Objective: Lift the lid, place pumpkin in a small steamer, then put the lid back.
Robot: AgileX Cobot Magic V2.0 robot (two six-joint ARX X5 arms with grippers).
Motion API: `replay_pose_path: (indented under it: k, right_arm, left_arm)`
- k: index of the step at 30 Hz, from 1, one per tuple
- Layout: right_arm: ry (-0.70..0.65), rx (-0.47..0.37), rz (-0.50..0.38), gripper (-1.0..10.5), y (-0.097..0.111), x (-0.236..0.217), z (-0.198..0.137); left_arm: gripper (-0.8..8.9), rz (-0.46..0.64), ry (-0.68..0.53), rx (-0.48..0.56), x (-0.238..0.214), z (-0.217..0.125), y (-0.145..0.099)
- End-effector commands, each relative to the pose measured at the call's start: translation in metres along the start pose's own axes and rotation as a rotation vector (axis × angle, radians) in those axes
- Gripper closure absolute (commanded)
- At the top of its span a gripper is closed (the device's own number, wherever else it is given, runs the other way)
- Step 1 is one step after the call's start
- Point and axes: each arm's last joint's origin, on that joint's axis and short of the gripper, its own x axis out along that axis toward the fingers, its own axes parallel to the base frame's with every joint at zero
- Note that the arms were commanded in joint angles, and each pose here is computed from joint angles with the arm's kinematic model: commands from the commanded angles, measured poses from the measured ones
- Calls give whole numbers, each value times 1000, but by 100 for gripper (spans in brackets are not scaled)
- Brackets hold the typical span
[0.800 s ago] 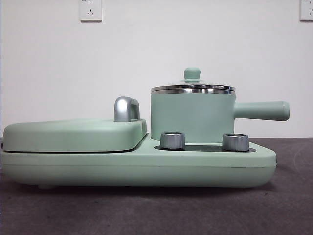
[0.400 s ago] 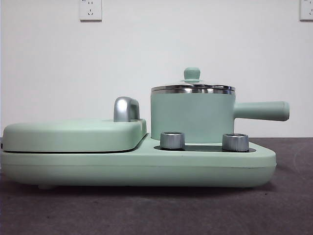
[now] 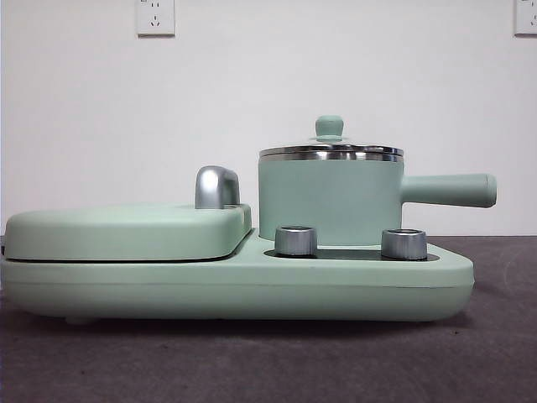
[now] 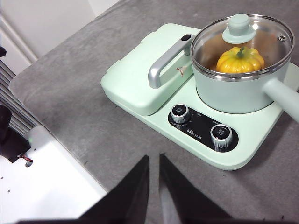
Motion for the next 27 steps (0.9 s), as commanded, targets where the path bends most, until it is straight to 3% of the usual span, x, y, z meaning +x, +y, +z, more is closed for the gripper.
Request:
replay_pose_path:
  k: [1, 6, 11, 18, 27]
  right_arm:
    - [-14, -18, 14, 916, 1, -1, 2]
    - [-18, -18, 15, 916, 2, -1, 3]
    - [-20, -19, 16, 916, 2, -1, 3]
    - [-20, -19, 16, 916, 2, -1, 3]
    - [-20, -19, 16, 916, 2, -1, 3]
  left_arm:
    - [793, 4, -24, 2, 0, 2, 0]
    - [793, 123, -98, -49, 11, -3, 15]
    - [793, 308, -326, -83, 26, -23, 43]
    - [793, 515, -591, -18, 51, -64, 78]
    - [793, 628, -549, -79, 82, -111, 106]
